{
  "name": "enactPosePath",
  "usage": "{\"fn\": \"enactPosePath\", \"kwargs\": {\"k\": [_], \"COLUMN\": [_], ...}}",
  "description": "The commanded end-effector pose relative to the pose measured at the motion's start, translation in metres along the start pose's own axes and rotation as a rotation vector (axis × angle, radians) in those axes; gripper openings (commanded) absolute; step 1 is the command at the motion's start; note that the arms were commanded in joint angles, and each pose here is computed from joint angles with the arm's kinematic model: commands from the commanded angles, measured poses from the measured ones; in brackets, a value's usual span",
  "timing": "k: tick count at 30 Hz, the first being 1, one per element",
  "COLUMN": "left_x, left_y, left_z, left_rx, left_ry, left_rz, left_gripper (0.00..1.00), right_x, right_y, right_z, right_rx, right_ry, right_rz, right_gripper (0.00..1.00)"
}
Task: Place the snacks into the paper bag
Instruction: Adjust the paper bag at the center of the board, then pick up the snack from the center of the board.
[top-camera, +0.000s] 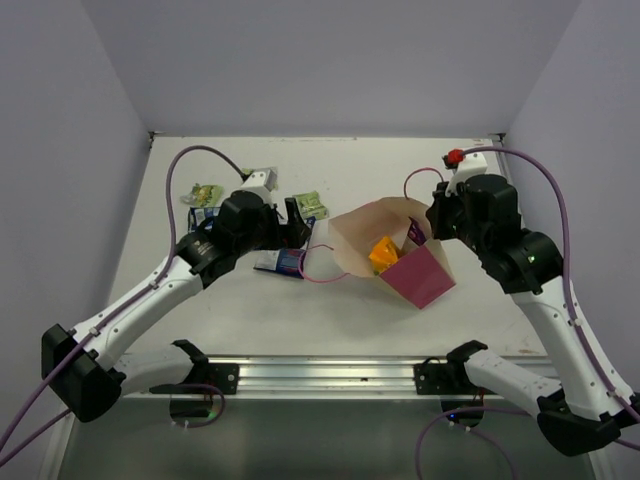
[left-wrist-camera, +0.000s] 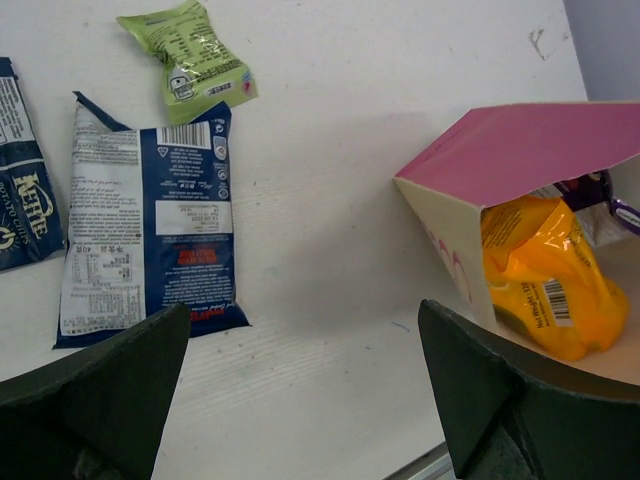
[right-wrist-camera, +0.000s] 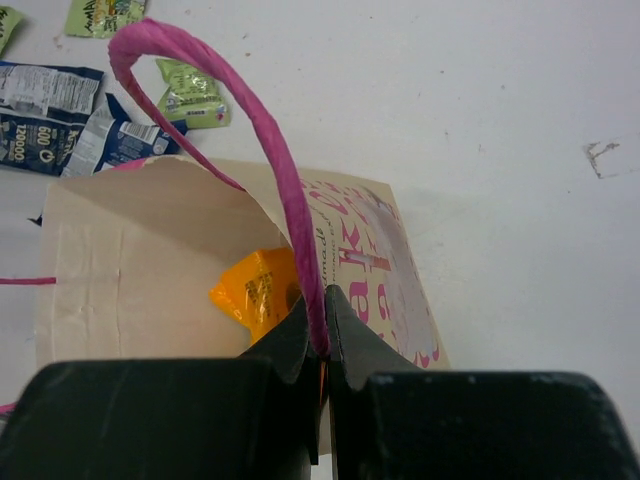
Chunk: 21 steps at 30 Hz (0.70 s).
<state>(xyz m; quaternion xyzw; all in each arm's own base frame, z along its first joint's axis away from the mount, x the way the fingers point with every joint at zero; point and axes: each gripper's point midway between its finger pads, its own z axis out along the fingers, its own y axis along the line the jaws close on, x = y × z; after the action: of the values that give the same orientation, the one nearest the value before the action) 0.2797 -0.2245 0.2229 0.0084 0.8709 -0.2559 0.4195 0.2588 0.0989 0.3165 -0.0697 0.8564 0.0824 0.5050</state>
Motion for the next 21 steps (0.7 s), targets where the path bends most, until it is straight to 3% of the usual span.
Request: {"fn": "enactPosePath", "kwargs": {"k": [1, 8, 21], "left_x": [-0.002, 0.017, 0.061], "left_y": [0.004, 0.048, 0.097], "left_z": [-0.001, 0.001, 0.067], "left_rx": [0.036, -0.07, -0.09], "left_ry": [-0.061, -0.094, 0.04], "left_rz": [0.047, 0.036, -0.04], "left_gripper": [1.0, 1.0, 0.98], "right_x": [-0.05, -0.049, -0.045], "right_y": [0.013, 0.005, -0.014], "right_z": [-0.012, -0.008, -0.011], "right_rx": [-0.059, -0.011, 0.081], "right_ry": [-0.169, -0.179, -0.207], "right_rz": [0.065, 0.071, 0.059], "right_gripper": [0.0, 0.0, 0.0]}}
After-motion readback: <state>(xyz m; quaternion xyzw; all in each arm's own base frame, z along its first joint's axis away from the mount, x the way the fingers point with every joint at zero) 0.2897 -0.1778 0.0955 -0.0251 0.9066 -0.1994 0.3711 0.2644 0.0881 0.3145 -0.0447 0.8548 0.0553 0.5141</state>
